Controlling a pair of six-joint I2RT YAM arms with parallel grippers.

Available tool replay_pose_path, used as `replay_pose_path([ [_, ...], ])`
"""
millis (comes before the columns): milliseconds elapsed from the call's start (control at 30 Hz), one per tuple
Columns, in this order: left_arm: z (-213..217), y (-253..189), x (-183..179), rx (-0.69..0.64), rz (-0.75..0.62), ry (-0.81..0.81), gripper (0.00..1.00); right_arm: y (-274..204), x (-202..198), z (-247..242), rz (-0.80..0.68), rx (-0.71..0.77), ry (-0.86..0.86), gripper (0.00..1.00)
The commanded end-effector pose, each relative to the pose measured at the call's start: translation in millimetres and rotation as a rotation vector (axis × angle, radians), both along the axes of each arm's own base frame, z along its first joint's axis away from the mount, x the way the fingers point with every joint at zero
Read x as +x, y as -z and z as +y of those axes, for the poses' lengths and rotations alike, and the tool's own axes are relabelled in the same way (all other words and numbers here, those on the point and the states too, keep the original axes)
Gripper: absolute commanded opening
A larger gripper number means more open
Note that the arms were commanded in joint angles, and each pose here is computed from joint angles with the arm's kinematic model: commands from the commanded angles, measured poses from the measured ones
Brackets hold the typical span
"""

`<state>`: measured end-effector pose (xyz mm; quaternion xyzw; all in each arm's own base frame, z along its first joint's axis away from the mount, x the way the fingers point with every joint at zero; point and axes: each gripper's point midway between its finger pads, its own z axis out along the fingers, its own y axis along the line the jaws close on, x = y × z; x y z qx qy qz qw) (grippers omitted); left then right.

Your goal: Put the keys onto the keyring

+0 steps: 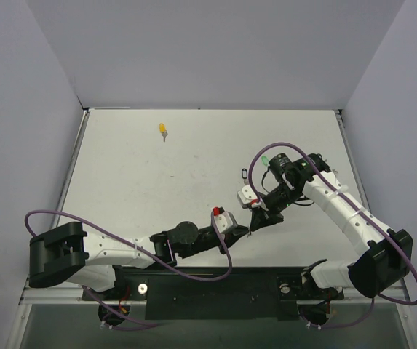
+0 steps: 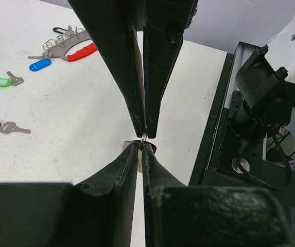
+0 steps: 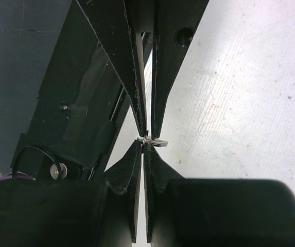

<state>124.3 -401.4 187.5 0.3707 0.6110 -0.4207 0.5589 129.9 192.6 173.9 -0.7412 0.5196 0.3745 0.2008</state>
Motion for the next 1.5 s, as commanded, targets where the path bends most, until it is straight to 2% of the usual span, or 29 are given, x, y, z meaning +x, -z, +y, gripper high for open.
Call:
replay_pose_path([
  [0, -6.5, -21.2, 3.5, -0.056, 0.001, -0.02, 0.19, -5.9, -12.6, 2.5, 0.069, 0.036, 0.001, 0.0],
  [500, -5.6, -25.6, 5.7, -0.077, 0.006, -0.035, 0.19, -3.9, -13.6, 3.8, 0.086, 0.038, 0.001, 0.0],
  [533, -5.5, -26.2, 5.6, -0.079, 0.007, -0.035, 0.18, -4.0, -14.6, 3.8, 0.088, 0.038, 0.0, 0.0],
  [600, -5.2, -25.9, 5.6, -0.078, 0.005, -0.035, 0.08, -4.1, -14.3, 4.2, 0.091, 0.038, 0.001, 0.0],
  [633, -4.6, -26.4, 5.8, -0.079, 0.004, -0.037, 0.0, -3.9, -13.9, 4.2, 0.089, 0.038, 0.001, 0.0],
  [867, 3.4, -25.3, 4.0, -0.05, -0.011, -0.029, 0.0, -2.3, -13.6, 3.9, 0.1, 0.029, 0.011, 0.0],
  [933, 7.0, -24.3, 3.4, -0.017, -0.008, -0.02, 0.0, -2.9, -12.6, 4.8, 0.107, 0.027, 0.025, 0.14],
  [967, 10.3, -11.3, 2.5, 0.044, 0.011, -0.014, 0.0, -2.7, -12.5, 5.2, 0.115, 0.024, 0.035, 0.18],
  [1000, 11.7, -19.9, 5.0, 0.043, 0.014, -0.014, 0.0, -2.9, -10.8, 5.6, 0.113, 0.024, 0.042, 0.25],
  [1133, 22.0, -14.2, 5.9, 0.134, 0.067, 0.023, 0.0, -9.2, -3.9, 6.7, 0.128, 0.02, 0.094, 0.37],
  [1233, 26.5, -9.2, -1.0, 0.214, 0.137, 0.099, 0.0, -12.6, -0.2, 6.9, 0.147, 0.018, 0.138, 0.41],
  [1467, 27.9, -0.6, -9.1, 0.372, 0.25, 0.212, 0.0, -13.1, 8.6, 16.8, 0.192, 0.041, 0.202, 0.42],
])
